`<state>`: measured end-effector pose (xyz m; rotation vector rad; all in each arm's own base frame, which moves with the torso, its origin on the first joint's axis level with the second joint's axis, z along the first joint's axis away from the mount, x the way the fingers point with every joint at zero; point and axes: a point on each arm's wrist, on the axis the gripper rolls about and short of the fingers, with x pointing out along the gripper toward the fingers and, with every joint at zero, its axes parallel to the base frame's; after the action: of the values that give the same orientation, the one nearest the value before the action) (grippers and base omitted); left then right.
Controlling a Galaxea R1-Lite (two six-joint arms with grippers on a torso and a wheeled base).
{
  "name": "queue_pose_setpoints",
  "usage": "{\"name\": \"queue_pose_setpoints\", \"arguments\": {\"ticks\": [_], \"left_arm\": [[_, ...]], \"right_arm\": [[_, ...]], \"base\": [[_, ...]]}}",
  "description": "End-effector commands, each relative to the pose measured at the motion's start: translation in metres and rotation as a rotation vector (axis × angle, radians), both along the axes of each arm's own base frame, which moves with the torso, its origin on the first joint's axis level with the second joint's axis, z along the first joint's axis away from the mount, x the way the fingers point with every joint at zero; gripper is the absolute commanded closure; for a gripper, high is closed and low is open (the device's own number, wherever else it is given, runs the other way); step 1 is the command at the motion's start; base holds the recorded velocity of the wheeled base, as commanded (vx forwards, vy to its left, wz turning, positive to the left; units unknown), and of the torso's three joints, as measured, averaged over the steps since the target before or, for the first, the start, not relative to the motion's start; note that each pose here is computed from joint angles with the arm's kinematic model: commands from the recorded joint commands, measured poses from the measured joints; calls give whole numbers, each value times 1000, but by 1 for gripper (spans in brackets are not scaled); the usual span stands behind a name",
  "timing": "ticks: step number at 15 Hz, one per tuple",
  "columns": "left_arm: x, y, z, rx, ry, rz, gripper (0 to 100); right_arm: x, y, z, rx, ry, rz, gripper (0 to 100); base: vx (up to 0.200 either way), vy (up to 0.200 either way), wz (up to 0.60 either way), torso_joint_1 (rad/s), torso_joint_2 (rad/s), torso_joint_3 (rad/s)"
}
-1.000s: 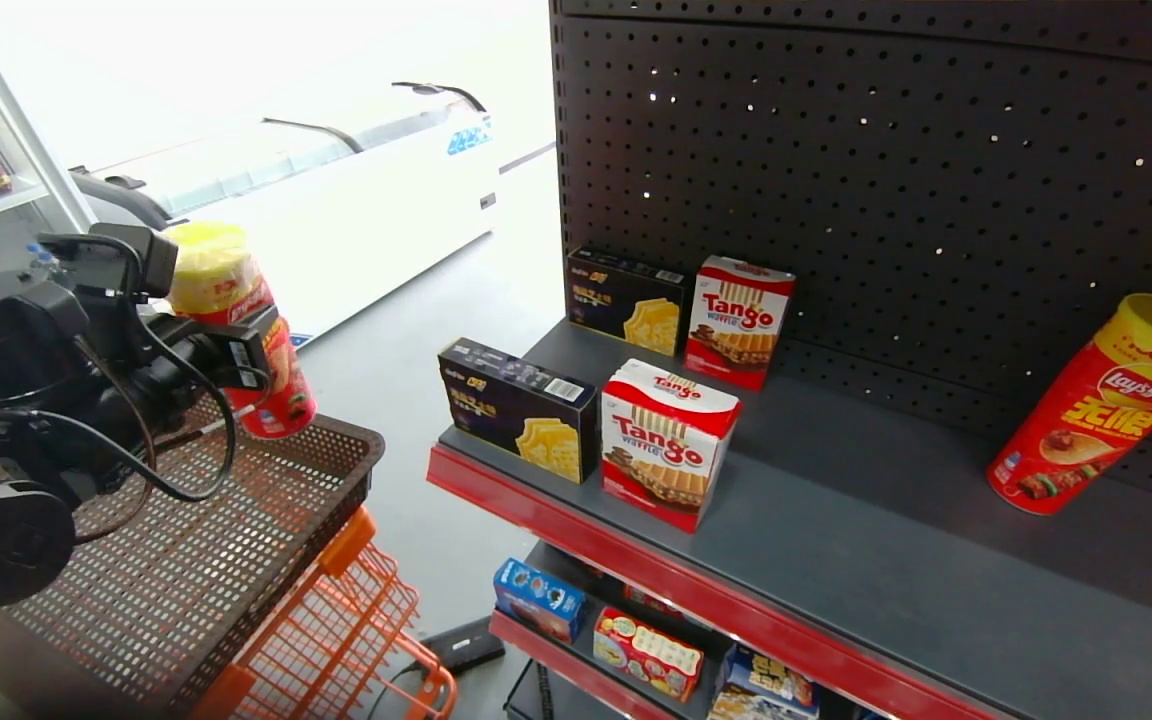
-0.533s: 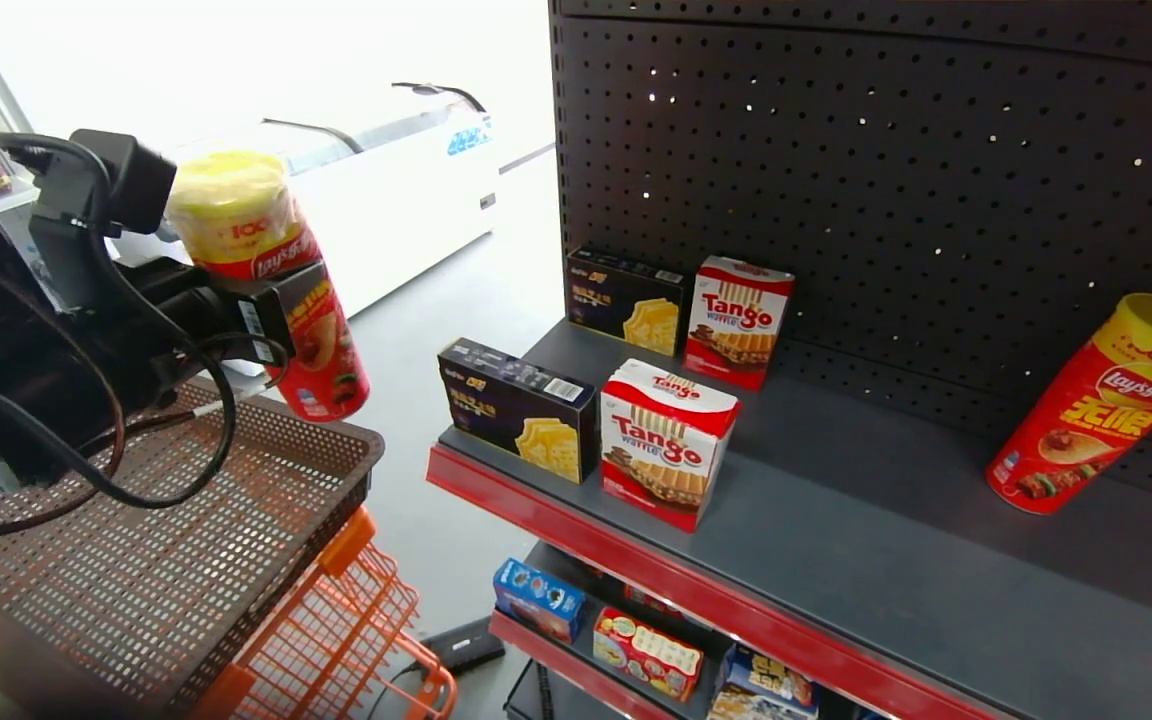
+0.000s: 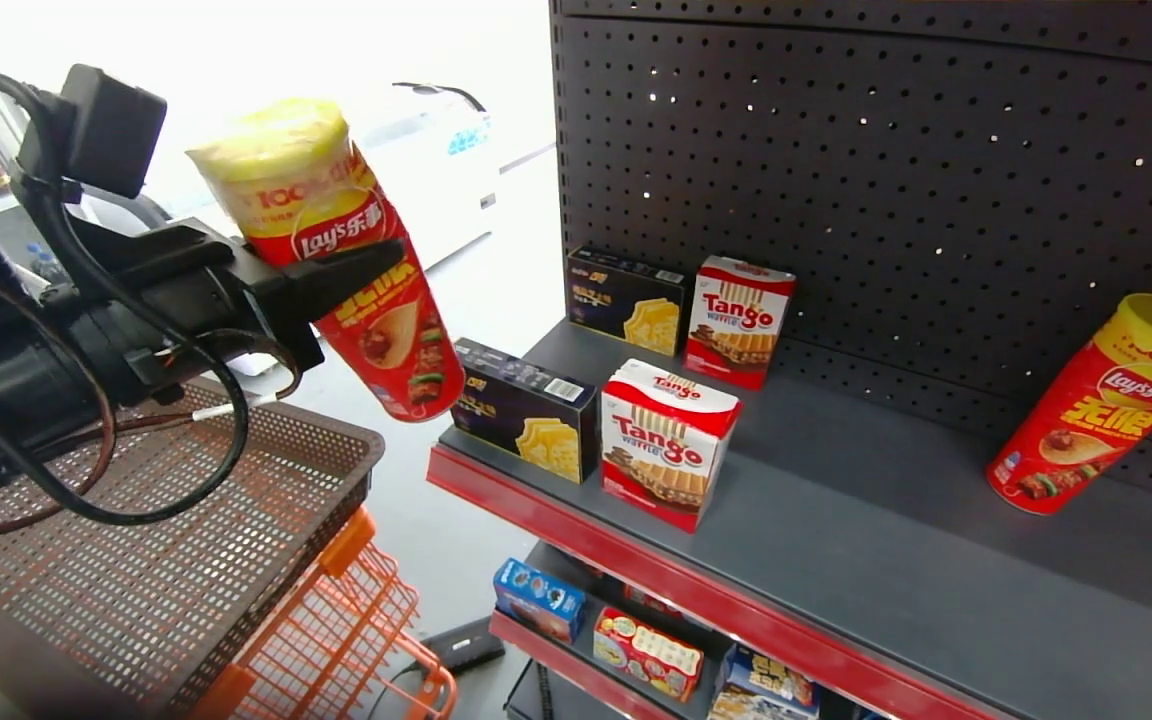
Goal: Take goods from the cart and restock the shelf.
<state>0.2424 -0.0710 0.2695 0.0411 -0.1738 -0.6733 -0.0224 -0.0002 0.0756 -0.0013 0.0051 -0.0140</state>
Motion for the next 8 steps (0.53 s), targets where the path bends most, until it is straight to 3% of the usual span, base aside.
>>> {"name": "queue_pose_setpoints", "arguments": {"ticks": [1, 2, 4, 7, 8], "left_arm": [[-10, -11, 6, -28, 5, -74, 100], [-14, -11, 12, -45, 16, -115, 100], [-20, -9, 19, -45, 30, -132, 100], [-30, -8, -1, -19, 92, -155, 100], [-35, -4, -3, -15, 91, -170, 100]], "right_arm": [[0, 0, 0, 0, 1, 0, 0], [0, 0, 0, 0, 1, 0, 0], [0, 0, 0, 0, 1, 0, 0], [0, 0, 0, 0, 1, 0, 0], [0, 0, 0, 0, 1, 0, 0]], "base": [[0, 0, 0, 0, 0, 0], [0, 0, 0, 0, 0, 0], [0, 0, 0, 0, 0, 0], [0, 0, 0, 0, 0, 0], [0, 0, 0, 0, 0, 0]]}}
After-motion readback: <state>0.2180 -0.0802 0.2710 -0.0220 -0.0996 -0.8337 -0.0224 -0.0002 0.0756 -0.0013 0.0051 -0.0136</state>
